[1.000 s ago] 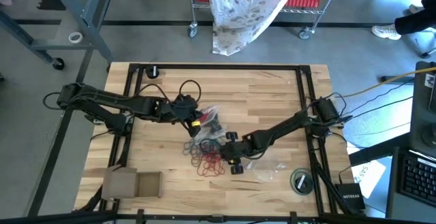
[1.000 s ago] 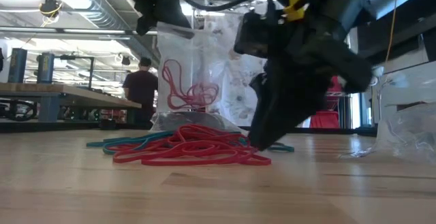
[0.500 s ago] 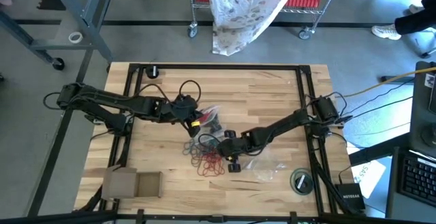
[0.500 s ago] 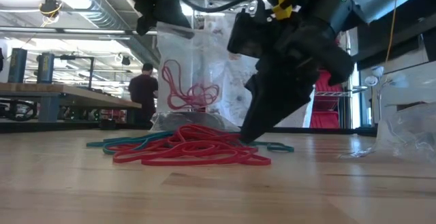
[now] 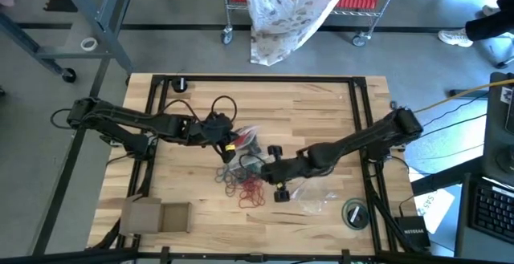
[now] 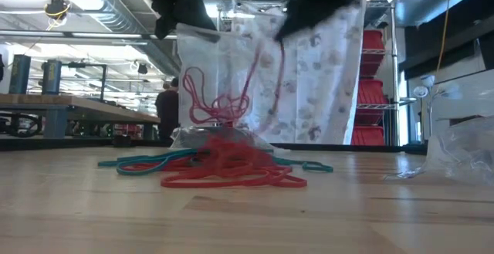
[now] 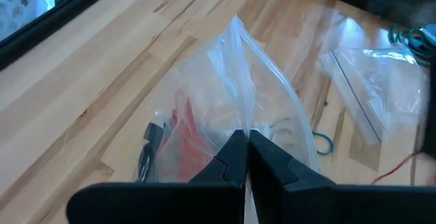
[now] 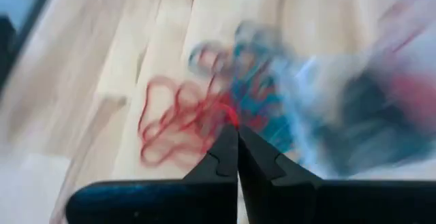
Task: Sort rubber bands
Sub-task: Put the red rubber band into the transparent zip lock bag
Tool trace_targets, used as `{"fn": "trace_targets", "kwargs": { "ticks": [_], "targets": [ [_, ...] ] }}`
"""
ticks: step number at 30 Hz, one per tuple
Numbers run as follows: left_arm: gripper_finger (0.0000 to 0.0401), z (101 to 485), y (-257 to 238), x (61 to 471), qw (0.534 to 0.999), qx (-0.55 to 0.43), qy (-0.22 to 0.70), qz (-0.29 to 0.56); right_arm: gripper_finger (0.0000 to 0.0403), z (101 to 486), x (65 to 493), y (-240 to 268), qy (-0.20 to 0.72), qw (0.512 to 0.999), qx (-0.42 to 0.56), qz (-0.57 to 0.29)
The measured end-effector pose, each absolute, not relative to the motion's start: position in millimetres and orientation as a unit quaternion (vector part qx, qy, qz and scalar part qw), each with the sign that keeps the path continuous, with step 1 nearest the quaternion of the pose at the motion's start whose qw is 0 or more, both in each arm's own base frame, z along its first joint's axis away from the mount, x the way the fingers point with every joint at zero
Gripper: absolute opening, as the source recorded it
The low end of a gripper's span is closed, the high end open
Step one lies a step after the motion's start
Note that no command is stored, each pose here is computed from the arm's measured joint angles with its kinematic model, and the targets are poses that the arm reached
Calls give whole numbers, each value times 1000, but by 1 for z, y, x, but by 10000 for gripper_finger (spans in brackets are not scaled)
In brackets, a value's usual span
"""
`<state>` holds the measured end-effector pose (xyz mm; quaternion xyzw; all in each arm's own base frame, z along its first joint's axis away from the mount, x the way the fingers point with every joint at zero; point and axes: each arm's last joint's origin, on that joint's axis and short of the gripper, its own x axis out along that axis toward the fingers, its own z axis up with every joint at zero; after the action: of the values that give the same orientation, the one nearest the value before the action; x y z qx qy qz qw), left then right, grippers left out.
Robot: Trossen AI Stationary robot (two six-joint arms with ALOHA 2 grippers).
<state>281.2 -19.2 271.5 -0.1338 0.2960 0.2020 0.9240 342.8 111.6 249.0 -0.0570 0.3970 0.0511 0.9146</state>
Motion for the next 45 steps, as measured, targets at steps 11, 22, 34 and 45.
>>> {"fn": "trace_targets", "kwargs": {
  "ticks": [11,22,34,45],
  "targets": [
    [1,271,-30,280,928,-126,300,183,1,333,345,98,285,945,-161,-1],
    [1,271,-34,279,929,-123,302,176,1,379,351,75,238,944,-220,-59],
    [1,271,-40,279,931,-122,302,167,1,381,355,49,246,939,-225,-89],
    [1,272,-38,280,931,-134,294,172,1,385,358,48,221,948,-217,-76]
  ]
}}
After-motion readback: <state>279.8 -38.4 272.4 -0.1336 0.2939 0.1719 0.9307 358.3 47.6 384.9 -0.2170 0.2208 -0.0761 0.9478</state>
